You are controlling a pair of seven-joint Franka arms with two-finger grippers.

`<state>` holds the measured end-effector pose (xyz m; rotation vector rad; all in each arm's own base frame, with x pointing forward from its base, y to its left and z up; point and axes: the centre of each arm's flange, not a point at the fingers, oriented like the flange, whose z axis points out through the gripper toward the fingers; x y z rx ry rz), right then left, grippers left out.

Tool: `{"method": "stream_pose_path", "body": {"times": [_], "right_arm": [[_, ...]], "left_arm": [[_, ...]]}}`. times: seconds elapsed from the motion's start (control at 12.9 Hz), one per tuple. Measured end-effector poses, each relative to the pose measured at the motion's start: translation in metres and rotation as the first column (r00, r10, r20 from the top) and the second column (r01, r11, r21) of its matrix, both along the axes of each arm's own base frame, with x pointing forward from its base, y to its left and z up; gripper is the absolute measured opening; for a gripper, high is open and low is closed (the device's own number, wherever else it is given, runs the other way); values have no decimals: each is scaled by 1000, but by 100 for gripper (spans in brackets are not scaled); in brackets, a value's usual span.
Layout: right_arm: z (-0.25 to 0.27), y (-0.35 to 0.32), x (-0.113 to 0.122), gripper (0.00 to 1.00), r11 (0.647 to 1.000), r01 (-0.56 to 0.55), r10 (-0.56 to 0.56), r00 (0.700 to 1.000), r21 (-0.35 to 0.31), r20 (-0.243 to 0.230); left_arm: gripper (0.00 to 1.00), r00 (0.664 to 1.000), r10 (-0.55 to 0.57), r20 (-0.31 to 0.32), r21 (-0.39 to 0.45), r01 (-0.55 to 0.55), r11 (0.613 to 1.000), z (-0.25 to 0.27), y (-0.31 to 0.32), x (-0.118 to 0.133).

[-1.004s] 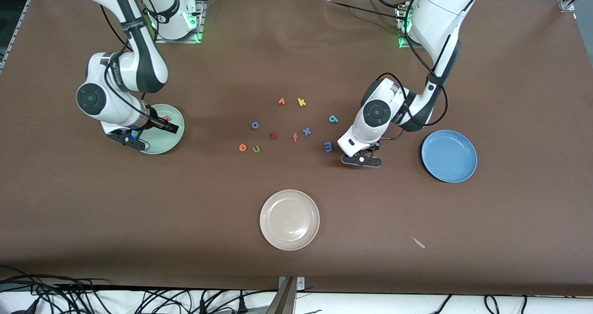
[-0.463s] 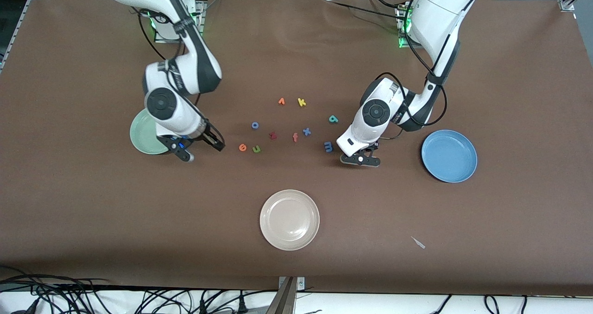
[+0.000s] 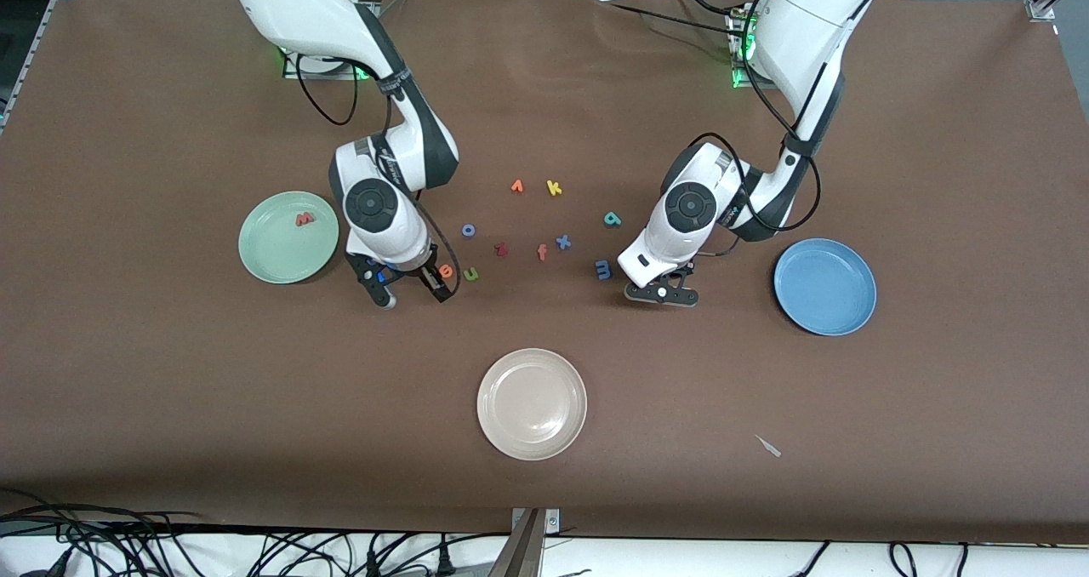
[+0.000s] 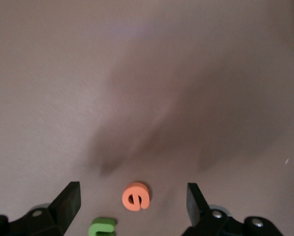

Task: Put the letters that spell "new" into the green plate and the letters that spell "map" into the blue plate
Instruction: 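Drop yellow a in blue plate while the right gripper drops orange o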

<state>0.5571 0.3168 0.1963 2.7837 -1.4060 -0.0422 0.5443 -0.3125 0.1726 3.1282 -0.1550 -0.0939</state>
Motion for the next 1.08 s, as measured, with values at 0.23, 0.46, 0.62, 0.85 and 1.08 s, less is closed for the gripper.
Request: {"method": "stream_pose_path", "body": {"times": [0.23,0.46,0.62,0.85,1.08], "right_arm": [[-21,18,-10,90,1000,24,-24,999,0,24],[-24,26,-13,68,1000,24,-24,999,1,32],[-19,26,-10,45,1000,26,-26,999,5,40],[-19,26,-10,44,1000,26,-26,999,6,40],[-19,26,-10,42,1000,26,-26,999,6,40]], "left_arm": [[29,1000,7,-4,-4,-7,1000,0,1,1],[29,998,-4,-59,20,5,1000,3,16,9],[29,990,-30,-140,26,34,999,19,32,26],[29,970,-95,-222,13,100,995,47,76,56],[29,945,-185,-271,-37,182,983,55,147,74]]}}
